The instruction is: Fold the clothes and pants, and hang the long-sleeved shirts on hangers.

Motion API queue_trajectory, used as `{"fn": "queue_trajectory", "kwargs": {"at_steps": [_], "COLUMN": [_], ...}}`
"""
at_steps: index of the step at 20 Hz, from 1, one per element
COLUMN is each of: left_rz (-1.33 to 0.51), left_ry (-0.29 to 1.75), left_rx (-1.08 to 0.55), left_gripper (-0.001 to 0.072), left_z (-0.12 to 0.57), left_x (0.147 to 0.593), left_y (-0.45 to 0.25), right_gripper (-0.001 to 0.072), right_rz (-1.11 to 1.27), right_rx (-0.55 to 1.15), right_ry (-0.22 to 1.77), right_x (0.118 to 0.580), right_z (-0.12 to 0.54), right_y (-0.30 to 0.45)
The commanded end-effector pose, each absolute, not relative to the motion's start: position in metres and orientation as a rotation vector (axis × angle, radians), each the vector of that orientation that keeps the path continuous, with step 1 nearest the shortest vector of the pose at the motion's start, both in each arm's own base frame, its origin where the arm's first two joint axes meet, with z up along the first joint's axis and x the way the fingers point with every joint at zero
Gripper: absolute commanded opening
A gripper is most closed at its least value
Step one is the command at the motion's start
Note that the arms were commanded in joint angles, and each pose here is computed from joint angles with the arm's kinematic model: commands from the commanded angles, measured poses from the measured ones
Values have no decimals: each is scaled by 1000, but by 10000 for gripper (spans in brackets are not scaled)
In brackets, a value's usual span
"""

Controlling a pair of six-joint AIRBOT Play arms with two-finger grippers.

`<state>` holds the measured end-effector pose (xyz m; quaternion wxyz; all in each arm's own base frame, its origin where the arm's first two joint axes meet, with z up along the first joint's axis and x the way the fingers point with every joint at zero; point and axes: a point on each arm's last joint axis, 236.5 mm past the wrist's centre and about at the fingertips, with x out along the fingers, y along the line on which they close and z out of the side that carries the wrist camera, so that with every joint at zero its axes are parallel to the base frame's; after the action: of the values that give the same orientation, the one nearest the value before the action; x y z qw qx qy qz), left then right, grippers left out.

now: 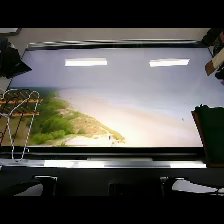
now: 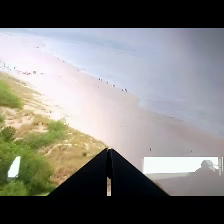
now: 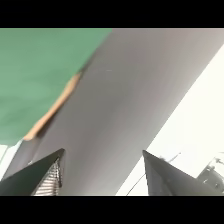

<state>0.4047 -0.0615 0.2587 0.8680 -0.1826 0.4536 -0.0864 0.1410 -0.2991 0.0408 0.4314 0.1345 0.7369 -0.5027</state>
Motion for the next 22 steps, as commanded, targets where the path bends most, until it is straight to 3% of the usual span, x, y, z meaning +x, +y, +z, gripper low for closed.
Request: {"fn": "queue_trajectory", "kwargs": {"at_steps": [1,2,4,6,8,11,12,16,22], "left_rz": [-180,-178,-181,-175,-106,-93,-86,-67,-62], "left_ry": [950,950,949,961,1031,1194,1254,1387,1418], "left_rx": [-382,-380,-362,-303,-266,-199,-179,-137,-145], "left_gripper": [18,18,18,18,18,18,18,18,18], "left_z": [258,258,257,248,219,155,133,85,79], "left_x": [405,405,406,408,406,392,384,362,356], "left_y": [-62,-61,-60,-53,-36,-27,-26,-28,-30], "right_gripper": [516,516,385,241,235,55,30,30,31], "right_rz": [-1346,-1335,-1233,-982,-676,-283,-164,116,294], "right_rx": [284,288,363,473,515,497,470,271,107], "right_ry": [1757,1730,1666,1602,1504,1448,1450,1499,1524], "right_x": [138,142,164,208,269,341,356,369,356], "right_z": [55,55,43,25,18,22,25,27,27], "right_y": [-314,-315,-307,-281,-237,-136,-97,21,102]}}
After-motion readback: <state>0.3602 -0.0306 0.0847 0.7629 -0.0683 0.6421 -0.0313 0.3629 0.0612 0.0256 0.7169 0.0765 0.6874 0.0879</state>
